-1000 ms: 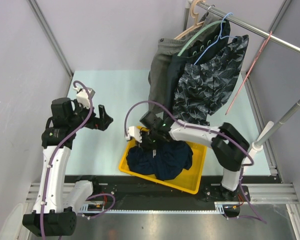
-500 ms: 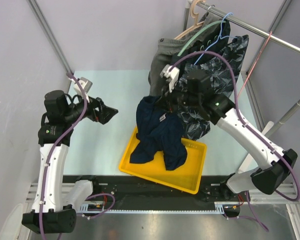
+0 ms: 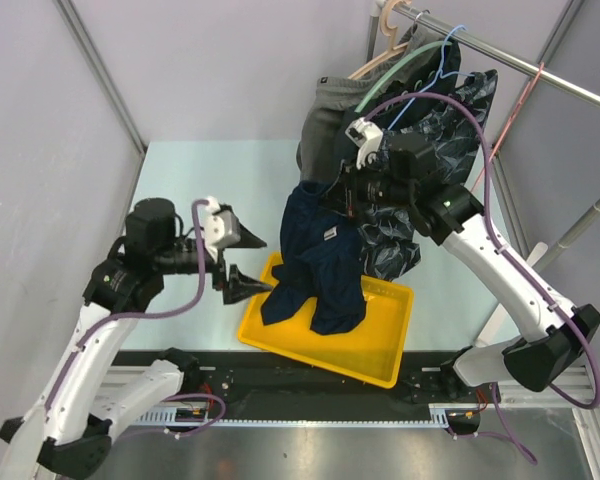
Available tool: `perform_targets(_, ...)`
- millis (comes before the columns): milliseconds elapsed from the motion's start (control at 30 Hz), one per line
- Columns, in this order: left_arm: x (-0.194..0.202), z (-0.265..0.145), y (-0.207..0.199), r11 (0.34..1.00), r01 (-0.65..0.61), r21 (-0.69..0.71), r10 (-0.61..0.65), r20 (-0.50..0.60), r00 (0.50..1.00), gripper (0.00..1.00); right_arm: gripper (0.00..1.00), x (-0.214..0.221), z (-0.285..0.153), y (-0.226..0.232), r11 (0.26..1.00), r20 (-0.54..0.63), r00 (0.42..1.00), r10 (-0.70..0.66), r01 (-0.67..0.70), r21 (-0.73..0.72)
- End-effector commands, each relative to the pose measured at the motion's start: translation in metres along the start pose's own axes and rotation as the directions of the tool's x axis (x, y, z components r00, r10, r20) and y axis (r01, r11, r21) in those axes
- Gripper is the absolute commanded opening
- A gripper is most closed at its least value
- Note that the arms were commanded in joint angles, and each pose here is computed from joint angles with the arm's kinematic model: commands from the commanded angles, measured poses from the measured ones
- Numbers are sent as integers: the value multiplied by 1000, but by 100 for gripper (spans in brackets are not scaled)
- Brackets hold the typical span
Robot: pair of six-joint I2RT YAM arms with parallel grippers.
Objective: Place the shorts on the hanger
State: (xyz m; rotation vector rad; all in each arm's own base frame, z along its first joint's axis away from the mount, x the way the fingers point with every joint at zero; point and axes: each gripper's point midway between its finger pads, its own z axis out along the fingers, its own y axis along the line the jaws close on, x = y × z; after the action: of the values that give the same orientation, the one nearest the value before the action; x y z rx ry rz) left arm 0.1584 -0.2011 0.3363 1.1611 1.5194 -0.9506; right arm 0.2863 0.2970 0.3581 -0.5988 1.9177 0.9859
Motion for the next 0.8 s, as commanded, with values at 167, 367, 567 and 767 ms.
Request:
perform_targets(167,22,60,-29,969,-127,210,145,-73,987,92,0,16,-14,36,974,-55,988,147,-155,-168)
perform_targets(367,10,97,-32,965,-113,236,124,-32,992,96,0,24,-16,45,958,-100,980,169,-188,-218)
perform_targets(567,12,94,6,992,-97,76,98,-9,995,99,0,28,-29,53,956,-111,985,128,-153,-252)
perform_targets(767,24,93,19,992,-122,13,123,-20,992,100,0,27,-33,61,943,-102,985,139,-163,-289)
